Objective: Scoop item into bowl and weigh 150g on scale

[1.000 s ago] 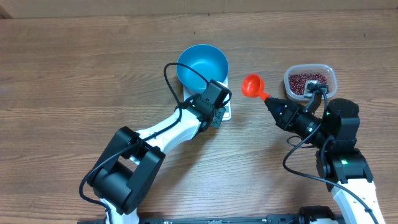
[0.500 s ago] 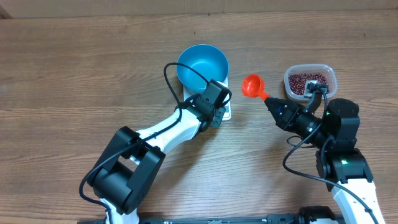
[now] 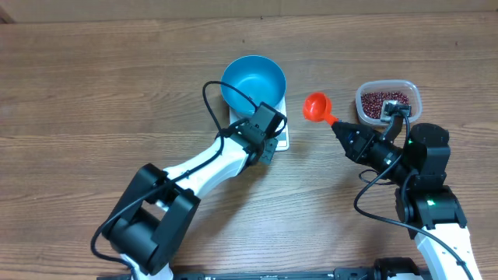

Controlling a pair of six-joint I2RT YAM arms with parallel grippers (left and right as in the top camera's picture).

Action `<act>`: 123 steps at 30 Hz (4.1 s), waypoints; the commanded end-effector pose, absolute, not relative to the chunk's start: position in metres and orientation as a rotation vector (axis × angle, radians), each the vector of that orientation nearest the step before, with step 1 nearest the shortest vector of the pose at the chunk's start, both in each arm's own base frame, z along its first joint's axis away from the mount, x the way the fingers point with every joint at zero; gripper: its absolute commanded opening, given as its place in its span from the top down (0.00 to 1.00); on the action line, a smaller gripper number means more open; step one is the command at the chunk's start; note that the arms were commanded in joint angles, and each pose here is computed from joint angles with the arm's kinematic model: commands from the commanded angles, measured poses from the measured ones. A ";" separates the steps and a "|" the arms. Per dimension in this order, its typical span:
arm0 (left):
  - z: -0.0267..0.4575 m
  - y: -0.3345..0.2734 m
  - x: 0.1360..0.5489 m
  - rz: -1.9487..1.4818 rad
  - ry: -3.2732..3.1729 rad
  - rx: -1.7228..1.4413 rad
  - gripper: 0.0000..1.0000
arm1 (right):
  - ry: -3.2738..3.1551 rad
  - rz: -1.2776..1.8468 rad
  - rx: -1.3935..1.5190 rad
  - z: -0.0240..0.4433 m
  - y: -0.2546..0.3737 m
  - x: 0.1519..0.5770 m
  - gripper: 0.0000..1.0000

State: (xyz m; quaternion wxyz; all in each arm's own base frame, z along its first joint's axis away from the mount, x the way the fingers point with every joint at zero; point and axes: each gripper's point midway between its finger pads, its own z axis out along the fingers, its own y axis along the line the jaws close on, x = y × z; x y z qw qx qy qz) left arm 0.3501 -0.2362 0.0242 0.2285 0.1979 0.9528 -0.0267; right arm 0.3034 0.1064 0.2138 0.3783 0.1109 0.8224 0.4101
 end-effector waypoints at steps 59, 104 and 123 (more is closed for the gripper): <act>0.028 -0.248 0.375 -0.071 2.489 0.619 0.96 | 2.089 0.988 0.320 0.210 0.098 0.320 0.96; -0.007 -0.245 0.368 -0.040 2.561 0.642 0.96 | 2.089 0.996 0.314 0.211 0.099 0.320 0.96; 0.044 -0.248 0.357 -0.128 2.527 0.647 0.96 | 2.089 0.996 0.315 0.211 0.099 0.320 0.96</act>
